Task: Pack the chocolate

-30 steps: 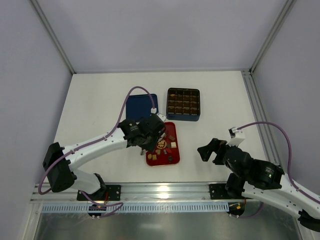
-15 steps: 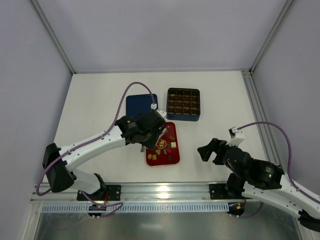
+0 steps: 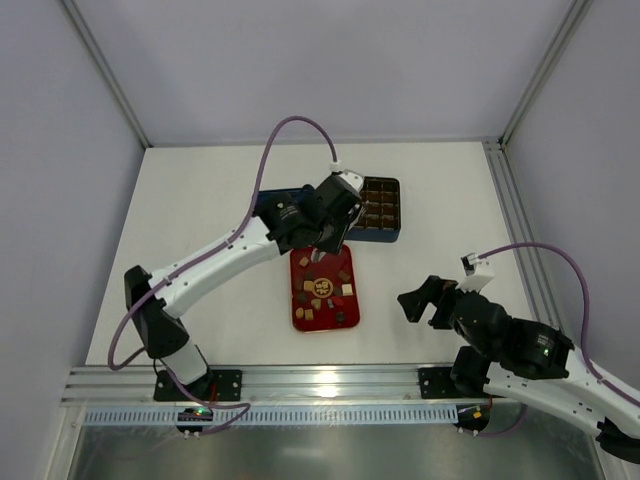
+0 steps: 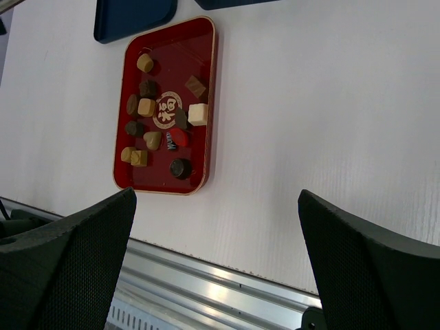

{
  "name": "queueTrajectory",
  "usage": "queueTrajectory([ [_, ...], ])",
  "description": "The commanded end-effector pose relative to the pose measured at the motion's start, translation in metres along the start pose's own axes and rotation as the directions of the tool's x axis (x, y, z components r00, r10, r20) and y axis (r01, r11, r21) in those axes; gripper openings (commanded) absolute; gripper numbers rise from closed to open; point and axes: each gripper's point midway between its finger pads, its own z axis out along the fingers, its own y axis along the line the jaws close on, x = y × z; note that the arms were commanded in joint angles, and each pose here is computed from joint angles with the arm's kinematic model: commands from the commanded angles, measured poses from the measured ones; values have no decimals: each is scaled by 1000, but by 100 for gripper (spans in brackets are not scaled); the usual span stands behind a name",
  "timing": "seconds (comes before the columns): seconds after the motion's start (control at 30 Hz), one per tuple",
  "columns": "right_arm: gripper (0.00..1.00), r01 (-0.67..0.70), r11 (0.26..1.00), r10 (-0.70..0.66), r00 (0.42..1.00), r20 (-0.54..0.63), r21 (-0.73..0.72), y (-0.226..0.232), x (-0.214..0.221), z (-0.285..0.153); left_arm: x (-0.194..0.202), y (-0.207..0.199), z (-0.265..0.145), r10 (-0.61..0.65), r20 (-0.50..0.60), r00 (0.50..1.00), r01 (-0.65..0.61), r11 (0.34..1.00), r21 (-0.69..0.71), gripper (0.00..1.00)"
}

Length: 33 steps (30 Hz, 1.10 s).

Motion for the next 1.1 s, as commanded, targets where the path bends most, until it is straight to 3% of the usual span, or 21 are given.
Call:
queueTrajectory([
  [0.0, 100, -21, 1000, 22, 998, 63, -23, 7, -26, -15, -44, 5, 16, 4, 78, 997, -1, 999, -42, 32],
  [0.2, 100, -26, 999, 27, 997, 76, -21, 4, -36, -27, -88, 8, 63, -19, 124, 992, 26, 998, -57, 31],
  [0.53, 100, -37, 999, 40, 995, 90, -30, 1, -44, -39, -117, 11, 114, -34, 158, 987, 41, 998, -43, 32],
  [1.07, 100, -36, 999, 39, 995, 90, -37, 1, -44, -40, -109, -1, 155, -26, 110, 994, 29, 999, -27, 33],
])
